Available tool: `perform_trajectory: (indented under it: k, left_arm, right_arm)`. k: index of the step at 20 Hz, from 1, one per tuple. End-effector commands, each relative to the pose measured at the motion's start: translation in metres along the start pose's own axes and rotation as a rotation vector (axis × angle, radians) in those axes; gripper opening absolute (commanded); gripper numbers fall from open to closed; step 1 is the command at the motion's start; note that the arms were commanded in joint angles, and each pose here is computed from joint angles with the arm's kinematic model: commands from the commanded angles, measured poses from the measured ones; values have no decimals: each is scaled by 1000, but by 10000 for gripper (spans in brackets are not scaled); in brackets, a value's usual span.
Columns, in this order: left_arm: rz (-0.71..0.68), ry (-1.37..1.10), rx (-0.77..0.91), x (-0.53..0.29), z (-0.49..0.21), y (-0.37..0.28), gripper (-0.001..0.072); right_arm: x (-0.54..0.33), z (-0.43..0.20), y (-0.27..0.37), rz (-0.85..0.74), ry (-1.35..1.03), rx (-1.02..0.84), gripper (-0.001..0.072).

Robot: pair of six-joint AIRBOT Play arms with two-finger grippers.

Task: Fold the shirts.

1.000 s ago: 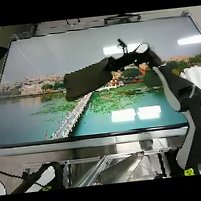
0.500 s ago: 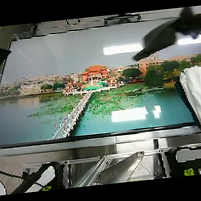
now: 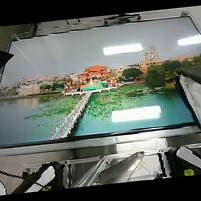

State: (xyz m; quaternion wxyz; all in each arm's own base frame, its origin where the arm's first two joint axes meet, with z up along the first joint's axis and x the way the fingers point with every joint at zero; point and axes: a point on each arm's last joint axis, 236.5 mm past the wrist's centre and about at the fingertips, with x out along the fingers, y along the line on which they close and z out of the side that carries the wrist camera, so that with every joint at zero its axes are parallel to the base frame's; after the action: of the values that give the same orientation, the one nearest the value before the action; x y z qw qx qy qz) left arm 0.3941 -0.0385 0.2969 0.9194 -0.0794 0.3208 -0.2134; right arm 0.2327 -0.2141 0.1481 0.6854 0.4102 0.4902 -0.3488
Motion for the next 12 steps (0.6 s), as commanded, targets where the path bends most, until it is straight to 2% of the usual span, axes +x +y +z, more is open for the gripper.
perform_trajectory:
  k: [1, 5, 6, 7, 8, 9, 12]
  left_arm:
    - [-1, 4, -2, 0, -1, 0, 29]
    - [-1, 5, -1, 0, -1, 0, 28]
    - [-1, 4, -1, 0, -1, 0, 28]
    - [-1, 4, -1, 0, -1, 0, 28]
    - [-1, 5, -1, 1, -1, 0, 28]
    - [-1, 4, -1, 0, -1, 0, 28]
    - [-1, 3, -1, 0, -1, 0, 29]
  right_arm:
    - [60, -36, -70, -124, 65, 136, 17]
    - [122, -71, -105, -165, 139, 207, 25]
    - [129, -75, -108, -169, 159, 204, 57]
    - [131, -76, -108, -170, 172, 191, 297]
    - [131, -76, -108, -168, 176, 161, 645]
    - [128, -74, -107, -165, 179, 125, 714]
    - [91, -51, -96, -149, 125, 102, 713]
